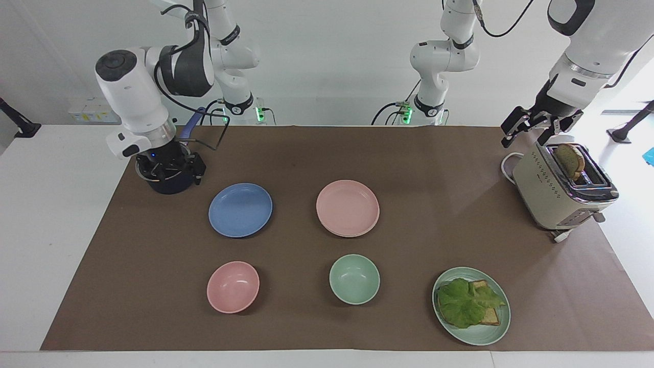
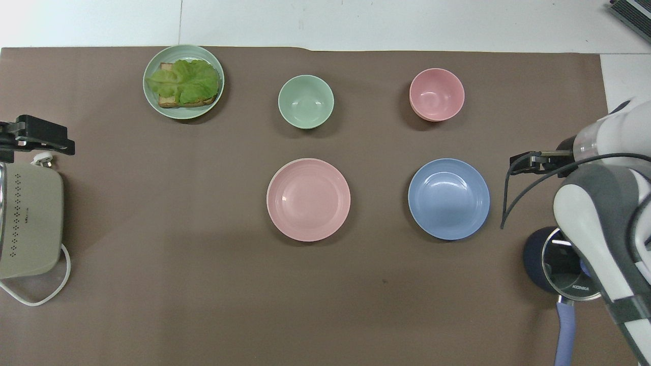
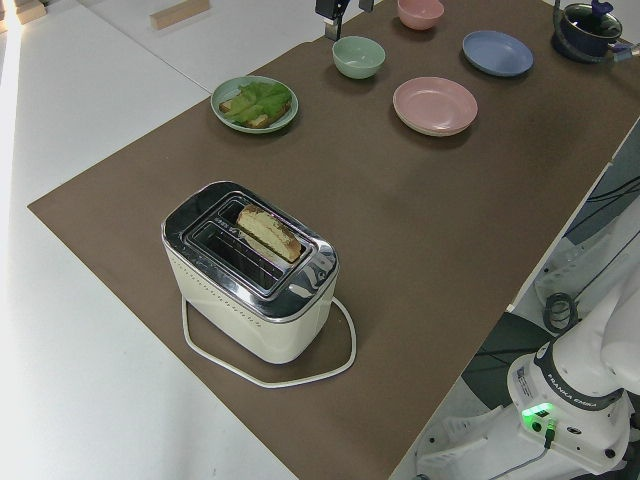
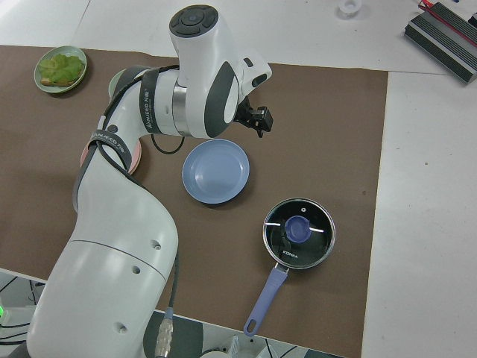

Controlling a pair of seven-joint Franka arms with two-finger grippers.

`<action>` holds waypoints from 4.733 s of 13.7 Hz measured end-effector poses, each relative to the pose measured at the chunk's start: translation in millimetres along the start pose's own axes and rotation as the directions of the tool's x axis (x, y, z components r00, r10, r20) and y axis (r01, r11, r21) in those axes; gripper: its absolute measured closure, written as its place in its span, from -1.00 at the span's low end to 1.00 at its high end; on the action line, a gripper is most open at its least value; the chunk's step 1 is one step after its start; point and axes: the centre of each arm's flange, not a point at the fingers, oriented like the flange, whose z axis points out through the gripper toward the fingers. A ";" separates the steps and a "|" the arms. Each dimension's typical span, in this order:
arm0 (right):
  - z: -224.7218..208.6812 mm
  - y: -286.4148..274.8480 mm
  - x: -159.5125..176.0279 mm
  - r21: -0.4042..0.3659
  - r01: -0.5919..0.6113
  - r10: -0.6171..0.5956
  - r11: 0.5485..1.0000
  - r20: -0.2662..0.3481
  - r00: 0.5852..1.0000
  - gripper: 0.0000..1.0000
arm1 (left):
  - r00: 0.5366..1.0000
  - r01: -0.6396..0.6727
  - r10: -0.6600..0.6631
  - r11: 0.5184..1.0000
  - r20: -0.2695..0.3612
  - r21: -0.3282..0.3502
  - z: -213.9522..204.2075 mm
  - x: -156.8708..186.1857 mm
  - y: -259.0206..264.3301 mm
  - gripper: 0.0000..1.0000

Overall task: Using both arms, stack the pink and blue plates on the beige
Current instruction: 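Reach the right gripper to the blue plate rim and grasp it, then lift the blue plate with the right gripper onto the pink plate, then lower the blue plate and open the right gripper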

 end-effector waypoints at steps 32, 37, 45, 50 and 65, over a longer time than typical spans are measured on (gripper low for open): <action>110.0 -3.1 -14.0 0.231 0.023 -0.011 0.973 -0.053 0.999 0.90 | 1.000 0.000 0.000 1.000 0.001 0.000 0.1 -0.1 0.0 -1.00; 54.7 -60.3 -8.6 0.295 0.028 -0.008 0.955 -0.069 0.998 0.90 | 1.000 0.000 0.000 1.000 0.001 0.000 0.1 -0.1 0.0 -1.00; 63.6 -229.7 -41.4 0.289 -0.028 0.038 0.957 -0.028 0.999 0.90 | 1.000 0.000 0.000 1.000 0.001 0.000 0.1 -0.1 0.0 -1.00; 92.6 -292.6 -67.4 0.223 0.012 -0.006 0.975 -0.029 1.000 0.90 | 1.000 0.000 0.000 1.000 0.001 0.000 0.1 -0.1 0.0 -1.00; 116.8 -308.2 -67.7 0.224 0.015 -0.005 0.974 -0.044 0.999 0.90 | 1.000 0.000 0.000 1.000 0.001 0.000 0.1 -0.1 0.0 -1.00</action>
